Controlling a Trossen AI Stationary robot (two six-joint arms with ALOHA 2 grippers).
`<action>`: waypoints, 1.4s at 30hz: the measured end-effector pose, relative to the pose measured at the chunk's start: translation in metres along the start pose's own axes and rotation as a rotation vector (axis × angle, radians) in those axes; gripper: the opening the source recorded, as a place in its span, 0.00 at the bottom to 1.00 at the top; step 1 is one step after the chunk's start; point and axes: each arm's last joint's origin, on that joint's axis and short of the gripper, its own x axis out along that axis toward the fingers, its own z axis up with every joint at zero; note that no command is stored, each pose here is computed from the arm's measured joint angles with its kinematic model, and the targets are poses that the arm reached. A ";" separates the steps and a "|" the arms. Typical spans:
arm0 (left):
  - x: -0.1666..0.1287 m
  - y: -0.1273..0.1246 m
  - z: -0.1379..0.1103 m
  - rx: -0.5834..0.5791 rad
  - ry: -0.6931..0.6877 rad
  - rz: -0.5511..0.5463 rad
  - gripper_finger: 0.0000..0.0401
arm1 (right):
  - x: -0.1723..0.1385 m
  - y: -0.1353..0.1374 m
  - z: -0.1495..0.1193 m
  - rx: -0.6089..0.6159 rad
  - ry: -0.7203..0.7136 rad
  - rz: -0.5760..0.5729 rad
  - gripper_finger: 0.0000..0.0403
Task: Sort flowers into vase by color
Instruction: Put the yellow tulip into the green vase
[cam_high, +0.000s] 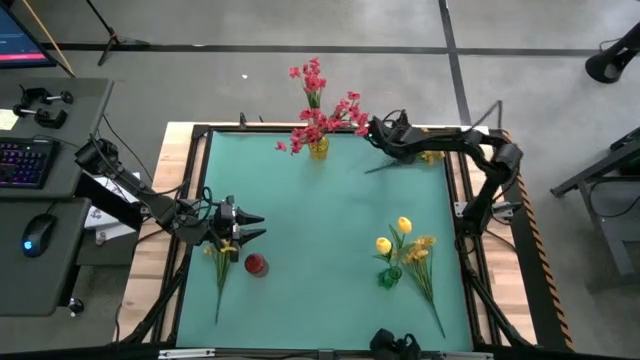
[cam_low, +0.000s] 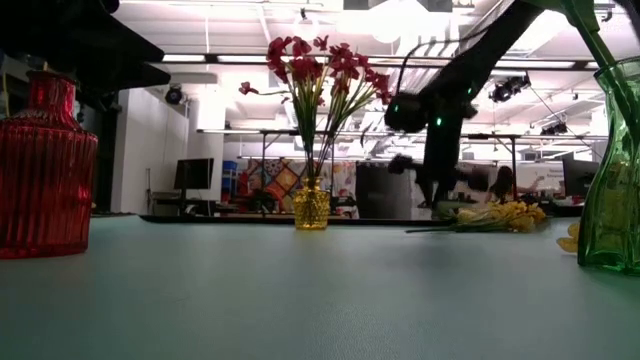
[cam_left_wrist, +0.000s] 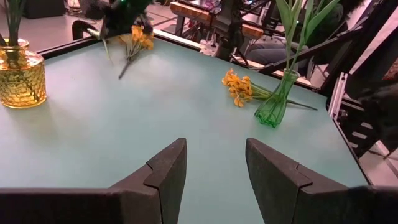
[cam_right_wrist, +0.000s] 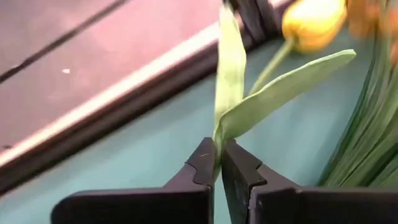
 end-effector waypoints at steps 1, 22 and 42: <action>0.000 0.000 0.000 0.000 0.000 0.000 0.38 | -0.006 0.001 0.003 -0.022 -0.010 0.016 0.01; 0.000 -0.001 0.003 -0.021 -0.021 -0.008 0.38 | -0.165 -0.038 0.020 -0.390 -0.144 0.299 0.00; 0.000 0.000 0.003 -0.021 -0.044 0.036 0.38 | -0.279 -0.093 0.032 -0.584 -0.443 0.749 0.00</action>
